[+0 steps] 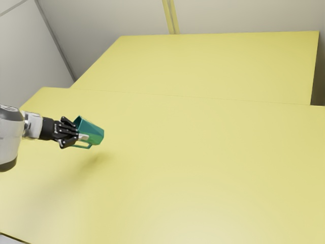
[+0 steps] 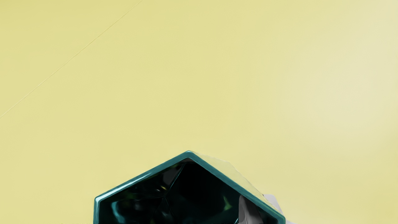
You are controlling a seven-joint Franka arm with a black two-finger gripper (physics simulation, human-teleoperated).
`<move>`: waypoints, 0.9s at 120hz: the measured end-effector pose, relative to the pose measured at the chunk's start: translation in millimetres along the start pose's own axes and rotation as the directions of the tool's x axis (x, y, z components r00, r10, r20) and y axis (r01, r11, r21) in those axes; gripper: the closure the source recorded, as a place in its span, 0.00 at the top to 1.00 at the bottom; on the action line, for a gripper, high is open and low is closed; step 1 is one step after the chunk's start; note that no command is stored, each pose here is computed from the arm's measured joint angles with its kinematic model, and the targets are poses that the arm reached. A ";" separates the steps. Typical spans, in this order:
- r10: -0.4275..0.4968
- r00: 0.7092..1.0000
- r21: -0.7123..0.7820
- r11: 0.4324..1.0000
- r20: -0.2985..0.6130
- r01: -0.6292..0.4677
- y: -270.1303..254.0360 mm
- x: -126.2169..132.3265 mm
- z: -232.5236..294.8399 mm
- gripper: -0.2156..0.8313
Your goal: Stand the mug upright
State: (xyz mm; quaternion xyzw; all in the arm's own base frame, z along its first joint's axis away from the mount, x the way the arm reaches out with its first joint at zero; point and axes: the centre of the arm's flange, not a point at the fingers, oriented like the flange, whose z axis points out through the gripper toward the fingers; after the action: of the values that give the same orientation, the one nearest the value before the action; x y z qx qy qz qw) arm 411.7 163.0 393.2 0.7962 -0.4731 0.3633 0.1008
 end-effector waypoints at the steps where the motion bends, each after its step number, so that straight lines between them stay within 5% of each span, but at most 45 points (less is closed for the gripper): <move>1: 0.009 1.000 -0.008 1.000 0.018 -0.009 0.3 2.5 -0.2 0.04; 20: 0.138 0.933 -0.156 0.984 0.332 -0.090 17.4 60.2 1.6 0.04; 53: -0.067 0.780 -0.058 0.990 0.623 0.131 40.7 75.8 23.7 0.04; 77: -0.248 0.685 0.082 0.961 0.685 0.266 44.0 69.7 51.6 0.04; 108: -0.457 0.615 0.262 0.886 0.643 0.384 35.3 63.2 74.0 0.04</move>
State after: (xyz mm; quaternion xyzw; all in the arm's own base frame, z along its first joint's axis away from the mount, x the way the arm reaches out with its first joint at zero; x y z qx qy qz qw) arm 436.5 64.0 376.3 0.9650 -0.2577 0.0301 -0.0392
